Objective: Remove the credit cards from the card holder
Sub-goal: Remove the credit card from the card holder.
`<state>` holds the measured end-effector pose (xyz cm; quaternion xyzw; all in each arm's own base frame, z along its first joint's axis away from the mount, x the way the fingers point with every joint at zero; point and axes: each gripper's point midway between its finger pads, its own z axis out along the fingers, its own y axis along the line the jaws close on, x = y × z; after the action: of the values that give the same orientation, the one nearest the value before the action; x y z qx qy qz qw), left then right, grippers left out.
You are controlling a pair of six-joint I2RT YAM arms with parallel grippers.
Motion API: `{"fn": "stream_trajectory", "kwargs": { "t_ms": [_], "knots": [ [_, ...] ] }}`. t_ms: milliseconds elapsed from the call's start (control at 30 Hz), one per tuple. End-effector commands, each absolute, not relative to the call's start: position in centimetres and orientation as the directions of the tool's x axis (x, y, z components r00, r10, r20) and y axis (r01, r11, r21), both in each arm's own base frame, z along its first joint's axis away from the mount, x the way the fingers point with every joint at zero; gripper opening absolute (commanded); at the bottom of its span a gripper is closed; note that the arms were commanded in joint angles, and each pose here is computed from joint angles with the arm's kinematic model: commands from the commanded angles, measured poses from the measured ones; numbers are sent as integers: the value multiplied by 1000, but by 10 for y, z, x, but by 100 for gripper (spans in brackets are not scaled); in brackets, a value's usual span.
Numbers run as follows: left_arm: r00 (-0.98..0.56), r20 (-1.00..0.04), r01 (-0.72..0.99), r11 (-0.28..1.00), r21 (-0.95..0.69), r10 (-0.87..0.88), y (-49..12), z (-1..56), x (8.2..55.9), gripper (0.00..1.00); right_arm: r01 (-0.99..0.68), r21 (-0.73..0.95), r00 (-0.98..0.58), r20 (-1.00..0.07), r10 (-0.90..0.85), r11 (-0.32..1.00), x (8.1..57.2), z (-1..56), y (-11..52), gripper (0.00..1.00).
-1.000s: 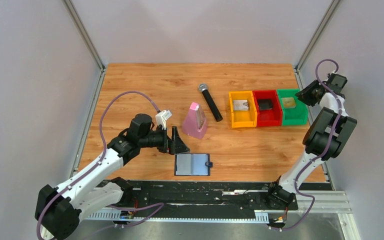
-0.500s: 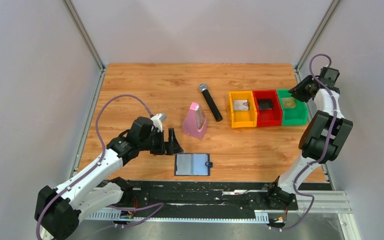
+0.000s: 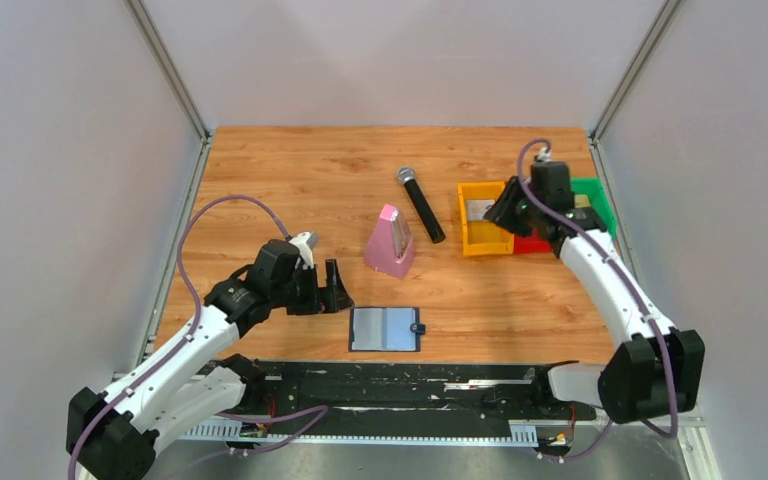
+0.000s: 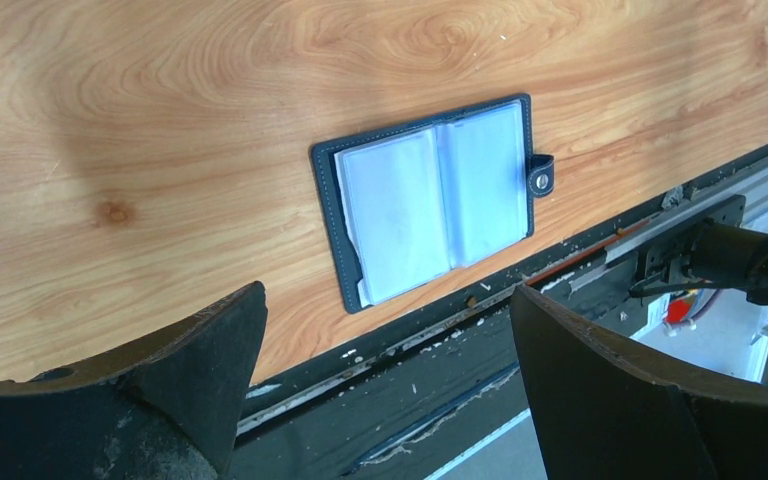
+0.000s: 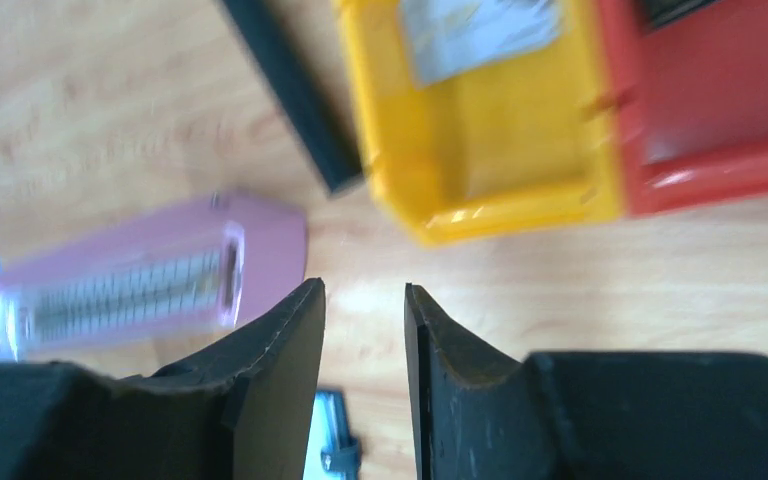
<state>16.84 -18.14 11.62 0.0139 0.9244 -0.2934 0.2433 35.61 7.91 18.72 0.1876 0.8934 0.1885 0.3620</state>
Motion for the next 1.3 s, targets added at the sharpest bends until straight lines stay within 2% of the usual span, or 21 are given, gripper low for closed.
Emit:
{"fn": "stream_trajectory", "kwargs": {
  "t_ms": [0, 100, 233, 400, 500, 900, 1267],
  "knots": [
    [-854, -497, 159, 834, -528, -152, -175, 135, 174, 100, 207, 447, -680, -573, 457, 870, 312, 178, 128, 38],
    [-849, -502, 152, 833, -532, -166, -173, 140, 171, 100, 128, 444, -725, -568, 389, 887, 278, 173, 181, 44],
    [-835, -513, 131, 835, -535, -197, -168, 143, 170, 100, 51, 426, -789, -538, 298, 903, 240, 156, 238, 47],
    [-801, -537, 73, 847, -527, -266, -156, 144, 173, 100, -52, 332, -849, -511, 133, 942, 203, 124, 302, 50],
    [-773, -552, 20, 858, -513, -312, -144, 142, 175, 100, -83, 275, -866, -495, 67, 958, 188, 105, 327, 55],
    [-663, -606, -64, 839, -540, -440, -119, 152, 176, 100, -89, 185, -895, -447, 4, 979, 175, 66, 365, 67],
    [-616, -615, -73, 813, -578, -493, -113, 156, 174, 100, -38, 105, -910, -415, 9, 994, 174, 47, 371, 68]
  ]
}}
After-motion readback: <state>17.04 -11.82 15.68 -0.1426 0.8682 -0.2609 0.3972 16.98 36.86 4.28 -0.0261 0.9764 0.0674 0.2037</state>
